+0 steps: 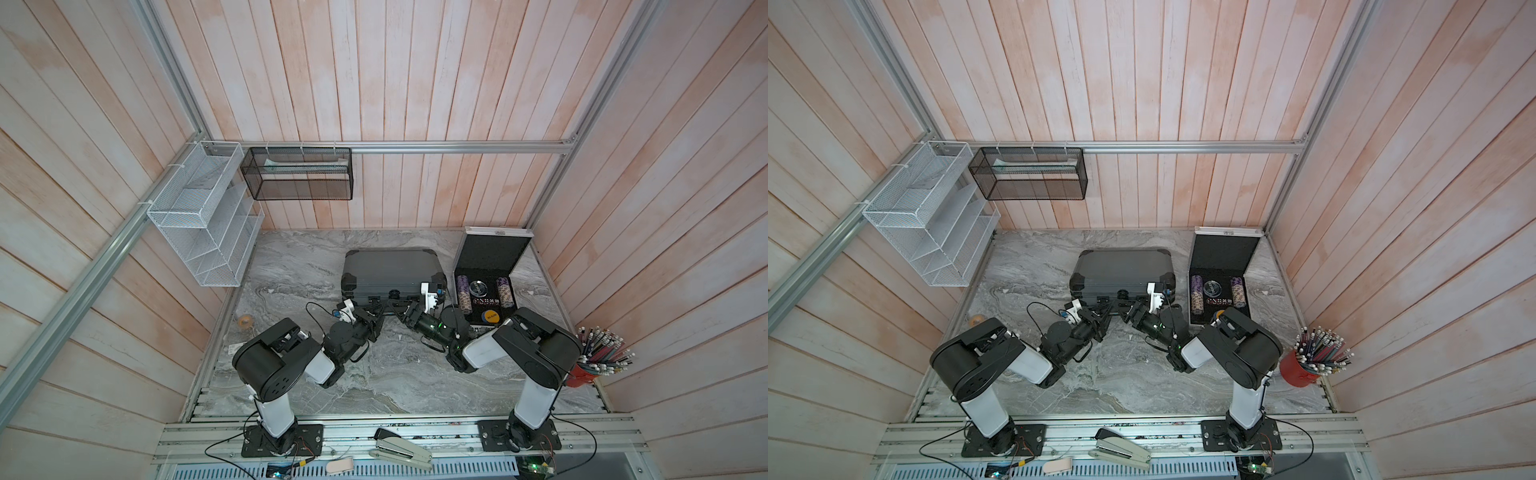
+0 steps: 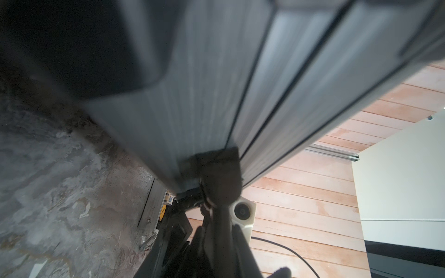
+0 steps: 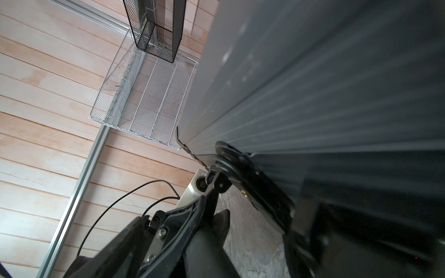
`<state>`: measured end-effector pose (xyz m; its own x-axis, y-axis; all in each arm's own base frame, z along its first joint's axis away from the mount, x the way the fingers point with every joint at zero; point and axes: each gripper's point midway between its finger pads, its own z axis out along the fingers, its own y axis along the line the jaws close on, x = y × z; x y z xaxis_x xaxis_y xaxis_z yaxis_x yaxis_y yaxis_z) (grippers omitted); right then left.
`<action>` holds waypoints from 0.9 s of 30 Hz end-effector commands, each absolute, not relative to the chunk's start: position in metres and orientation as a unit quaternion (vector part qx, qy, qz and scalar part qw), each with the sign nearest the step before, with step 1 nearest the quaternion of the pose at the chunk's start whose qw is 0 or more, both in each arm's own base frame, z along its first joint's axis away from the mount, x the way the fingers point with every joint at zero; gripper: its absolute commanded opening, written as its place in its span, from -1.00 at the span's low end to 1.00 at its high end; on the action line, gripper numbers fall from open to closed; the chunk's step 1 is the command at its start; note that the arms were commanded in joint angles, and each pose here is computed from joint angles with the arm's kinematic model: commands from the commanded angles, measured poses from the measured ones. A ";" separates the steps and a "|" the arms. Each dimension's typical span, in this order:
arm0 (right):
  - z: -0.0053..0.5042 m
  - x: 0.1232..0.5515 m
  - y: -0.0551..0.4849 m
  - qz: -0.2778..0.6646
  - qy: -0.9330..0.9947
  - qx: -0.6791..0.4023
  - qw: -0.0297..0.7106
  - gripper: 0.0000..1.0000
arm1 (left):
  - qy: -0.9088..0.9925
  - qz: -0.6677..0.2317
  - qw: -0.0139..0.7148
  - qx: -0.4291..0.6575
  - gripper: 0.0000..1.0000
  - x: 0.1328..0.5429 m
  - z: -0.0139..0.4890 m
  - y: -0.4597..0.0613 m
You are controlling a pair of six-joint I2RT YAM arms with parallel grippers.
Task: Open the poker set cases
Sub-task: Open the fastener on the poker set case.
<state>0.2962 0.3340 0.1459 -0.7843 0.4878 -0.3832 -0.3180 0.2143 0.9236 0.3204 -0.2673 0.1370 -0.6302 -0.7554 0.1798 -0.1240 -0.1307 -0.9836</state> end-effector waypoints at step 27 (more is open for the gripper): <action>0.266 0.255 0.336 0.751 0.559 -0.032 0.350 0.74 | 0.571 -0.705 0.188 -0.377 -1.00 0.324 0.146 -0.271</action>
<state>0.2933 0.3319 0.1465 -0.8021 0.4882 -0.3440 -0.2799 0.2016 0.9386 0.3215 -0.2676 0.1344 -0.6403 -0.7478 0.1755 -0.1090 -0.1377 -0.9845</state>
